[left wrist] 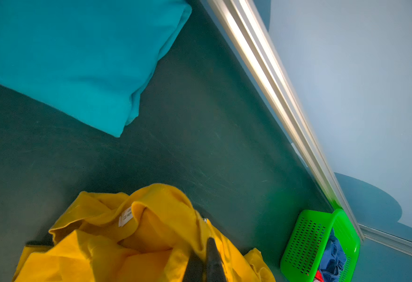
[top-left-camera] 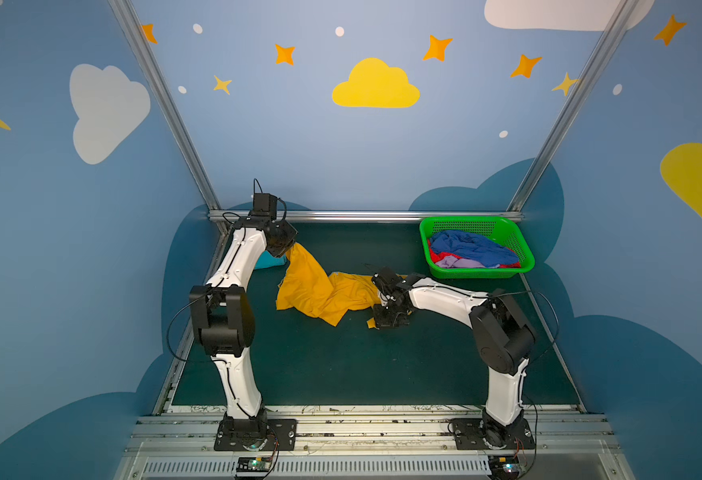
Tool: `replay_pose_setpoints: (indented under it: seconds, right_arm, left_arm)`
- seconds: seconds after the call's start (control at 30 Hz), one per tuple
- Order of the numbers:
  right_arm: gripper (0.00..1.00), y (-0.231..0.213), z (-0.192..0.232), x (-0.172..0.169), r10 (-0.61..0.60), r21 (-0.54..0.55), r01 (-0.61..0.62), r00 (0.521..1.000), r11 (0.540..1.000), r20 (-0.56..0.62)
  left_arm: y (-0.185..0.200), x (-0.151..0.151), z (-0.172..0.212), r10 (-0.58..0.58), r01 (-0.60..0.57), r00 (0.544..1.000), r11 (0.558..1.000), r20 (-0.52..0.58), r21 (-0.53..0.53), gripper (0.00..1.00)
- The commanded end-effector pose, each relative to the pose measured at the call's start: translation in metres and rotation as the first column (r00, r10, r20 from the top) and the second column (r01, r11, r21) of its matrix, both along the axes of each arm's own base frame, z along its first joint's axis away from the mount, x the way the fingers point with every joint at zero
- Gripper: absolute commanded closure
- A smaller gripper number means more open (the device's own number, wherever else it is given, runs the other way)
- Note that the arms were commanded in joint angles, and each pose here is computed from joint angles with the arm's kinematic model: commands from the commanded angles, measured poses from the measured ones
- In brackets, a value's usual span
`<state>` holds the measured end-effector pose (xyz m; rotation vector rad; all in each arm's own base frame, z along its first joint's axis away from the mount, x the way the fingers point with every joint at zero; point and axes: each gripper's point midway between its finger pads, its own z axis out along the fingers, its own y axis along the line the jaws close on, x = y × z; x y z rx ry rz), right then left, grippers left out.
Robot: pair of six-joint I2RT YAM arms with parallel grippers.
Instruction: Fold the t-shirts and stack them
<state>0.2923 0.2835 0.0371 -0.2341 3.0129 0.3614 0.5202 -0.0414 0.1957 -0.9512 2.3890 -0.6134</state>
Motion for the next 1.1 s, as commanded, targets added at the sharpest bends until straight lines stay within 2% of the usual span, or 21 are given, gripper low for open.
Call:
replay_pose_setpoints:
  seconds: [0.0, 0.1, 0.17, 0.27, 0.33, 0.4, 0.5, 0.53, 0.73, 0.83, 0.9, 1.0, 1.07]
  right_arm:
    - [1.0, -0.034, 0.058, 0.05, -0.091, 0.005, 0.091, 0.982, 0.996, 0.167]
    - [1.0, -0.072, 0.114, 0.069, -0.147, 0.017, 0.148, 0.95, 0.989, 0.274]
    - [1.0, -0.096, 0.144, 0.07, -0.168, 0.002, 0.178, 0.927, 0.984, 0.335]
    - [1.0, -0.124, 0.185, 0.067, -0.129, -0.048, 0.168, 0.882, 0.985, 0.453]
    - [1.0, -0.139, 0.212, 0.066, -0.149, -0.055, 0.21, 0.83, 0.976, 0.538]
    - [1.0, -0.147, 0.24, 0.061, -0.174, -0.01, 0.228, 0.77, 0.974, 0.614]
    - [1.0, -0.147, 0.275, 0.043, -0.165, 0.077, 0.158, 0.683, 0.984, 0.711]
    - [1.0, -0.15, 0.281, 0.035, -0.178, 0.098, 0.156, 0.672, 0.983, 0.719]
    - [1.0, -0.158, 0.305, -0.024, -0.157, 0.114, 0.108, 0.667, 0.988, 0.728]
    - [1.0, -0.161, 0.325, -0.041, -0.167, 0.144, 0.088, 0.645, 0.986, 0.746]
    - [1.0, -0.161, 0.331, -0.046, -0.17, 0.158, 0.077, 0.645, 0.984, 0.745]
    - [1.0, -0.158, 0.312, -0.044, -0.148, 0.131, 0.076, 0.681, 0.988, 0.718]
    - [1.0, -0.151, 0.286, -0.039, -0.129, 0.107, 0.076, 0.725, 0.991, 0.676]
  left_arm:
    - [0.011, 0.004, 0.025, 0.004, -0.003, 1.0, 1.0, 0.027, -0.016, 0.96]
    - [0.027, 0.001, 0.05, 0.034, -0.033, 0.998, 0.999, 0.059, -0.012, 0.96]
    - [0.036, -0.005, 0.066, 0.053, -0.052, 0.995, 0.999, 0.084, -0.015, 0.96]
    - [0.048, -0.015, 0.092, 0.079, -0.078, 0.988, 0.997, 0.136, -0.019, 0.96]
    - [0.053, -0.021, 0.112, 0.092, -0.087, 0.982, 0.996, 0.167, -0.034, 0.96]
    - [0.055, -0.031, 0.133, 0.098, -0.089, 0.975, 0.994, 0.199, -0.056, 0.96]
    - [0.051, -0.052, 0.154, 0.099, -0.084, 0.967, 0.994, 0.237, -0.071, 0.96]
    - [0.049, -0.06, 0.158, 0.101, -0.083, 0.964, 0.993, 0.245, -0.08, 0.96]
    - [0.045, -0.121, 0.186, 0.145, -0.117, 0.935, 0.988, 0.323, -0.105, 0.96]
    - [0.043, -0.147, 0.212, 0.148, -0.12, 0.914, 0.988, 0.378, -0.097, 0.96]
    - [0.042, -0.154, 0.216, 0.143, -0.116, 0.914, 0.989, 0.38, -0.093, 0.96]
    - [0.046, -0.149, 0.184, 0.154, -0.137, 0.939, 0.988, 0.307, -0.077, 0.96]
    - [0.049, -0.135, 0.14, 0.164, -0.15, 0.96, 0.986, 0.228, -0.075, 0.96]
